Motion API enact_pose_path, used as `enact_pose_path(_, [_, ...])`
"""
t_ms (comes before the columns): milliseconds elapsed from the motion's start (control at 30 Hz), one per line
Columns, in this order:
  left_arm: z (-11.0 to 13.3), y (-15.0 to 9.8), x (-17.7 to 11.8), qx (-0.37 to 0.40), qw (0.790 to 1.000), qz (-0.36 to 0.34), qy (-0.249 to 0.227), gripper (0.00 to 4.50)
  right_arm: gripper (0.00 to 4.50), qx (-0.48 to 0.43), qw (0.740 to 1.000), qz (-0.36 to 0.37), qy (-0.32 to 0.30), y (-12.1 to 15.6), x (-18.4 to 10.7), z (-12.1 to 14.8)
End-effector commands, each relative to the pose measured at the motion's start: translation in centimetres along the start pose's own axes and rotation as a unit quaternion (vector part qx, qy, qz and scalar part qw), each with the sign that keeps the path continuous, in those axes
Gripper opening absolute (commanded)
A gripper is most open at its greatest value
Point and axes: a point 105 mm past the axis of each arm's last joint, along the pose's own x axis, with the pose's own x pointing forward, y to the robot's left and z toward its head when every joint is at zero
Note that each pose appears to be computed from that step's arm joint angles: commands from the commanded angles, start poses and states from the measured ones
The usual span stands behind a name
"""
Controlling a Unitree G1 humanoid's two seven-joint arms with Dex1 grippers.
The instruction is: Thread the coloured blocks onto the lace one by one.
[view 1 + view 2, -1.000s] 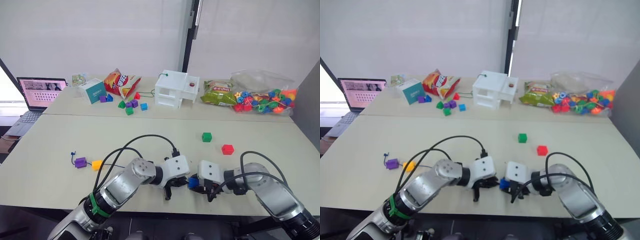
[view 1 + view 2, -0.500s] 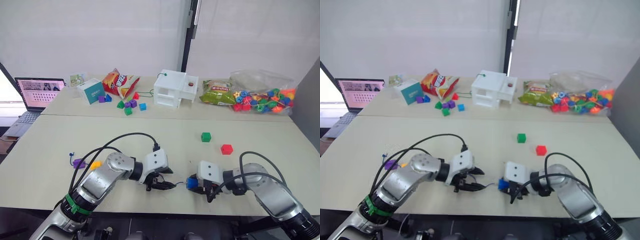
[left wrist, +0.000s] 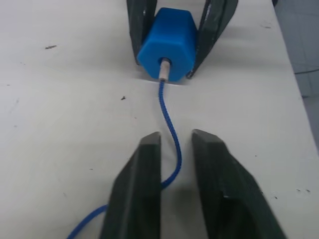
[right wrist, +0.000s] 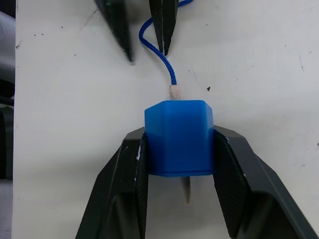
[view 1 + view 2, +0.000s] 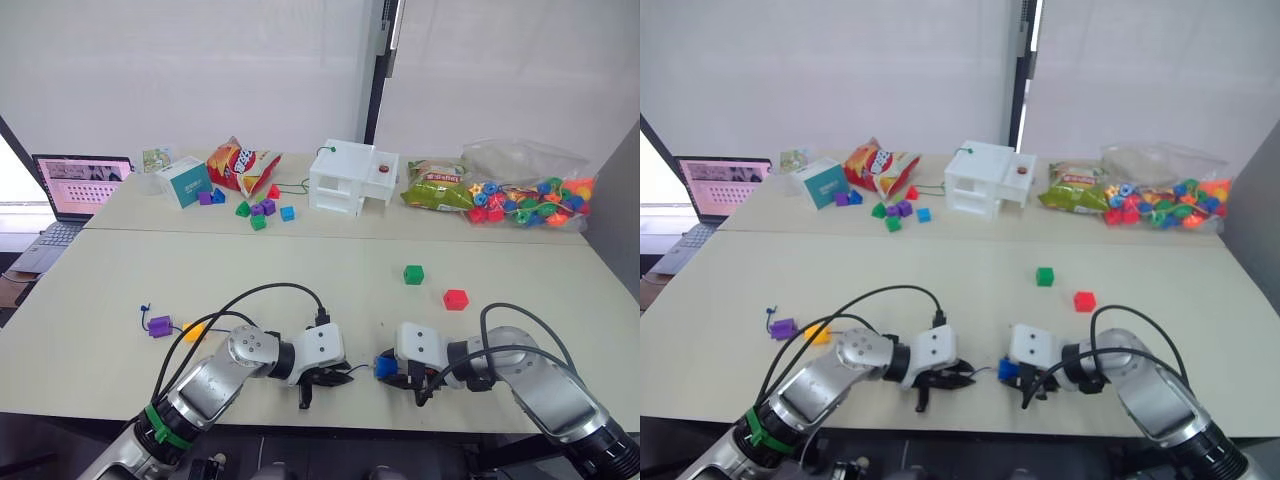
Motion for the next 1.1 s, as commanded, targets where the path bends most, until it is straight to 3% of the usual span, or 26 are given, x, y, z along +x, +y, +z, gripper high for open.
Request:
enact_pose_path(33, [0.7, -0.4, 0.2, 0.012, 1.000, -0.003, -0.019, 0.06, 1.30, 0.016, 1.000, 0.015, 0.014, 0.9, 0.3, -0.9])
enact_pose_path(367, [3.3, -0.2, 2.1, 0.034, 0.998, -0.003, -0.053, 0.06, 1.30, 0.011, 1.000, 0.020, 0.009, 0.7, 0.7, -0.6])
enact_pose_path(633, [2.9, 0.0, 1.7, 0.030, 0.999, 0.008, -0.043, 0.06, 1.30, 0.012, 1.000, 0.022, 0.011, 0.7, 0.8, -0.7])
enact_pose_path(767, [2.9, -0.1, 0.8, 0.004, 0.998, -0.001, -0.056, 1.17, 1.30, 0.036, 0.999, 0.005, 0.005, 0.4, 0.6, -0.5])
enact_pose_path(800, [3.0, -0.1, 0.6, -0.003, 0.998, -0.005, -0.059, 1.51, 2.31, 0.043, 0.999, 0.000, 0.003, 0.3, 0.6, -0.5])
enact_pose_path(1000, [3.0, 0.5, -0.1, 0.031, 0.999, -0.005, -0.037, 3.52, 4.32, 0.054, 0.998, -0.021, 0.002, -0.1, -0.5, -0.3])
enact_pose_path(1067, [3.4, 0.5, 0.4, 0.054, 0.998, -0.019, -0.032, 4.14, 4.50, 0.055, 0.998, -0.028, 0.005, 0.0, -1.3, -0.3])
enact_pose_path(1100, [3.7, 0.3, 0.9, 0.060, 0.997, -0.031, -0.035, 4.14, 4.50, 0.054, 0.998, -0.029, 0.006, 0.1, -1.7, -0.2])
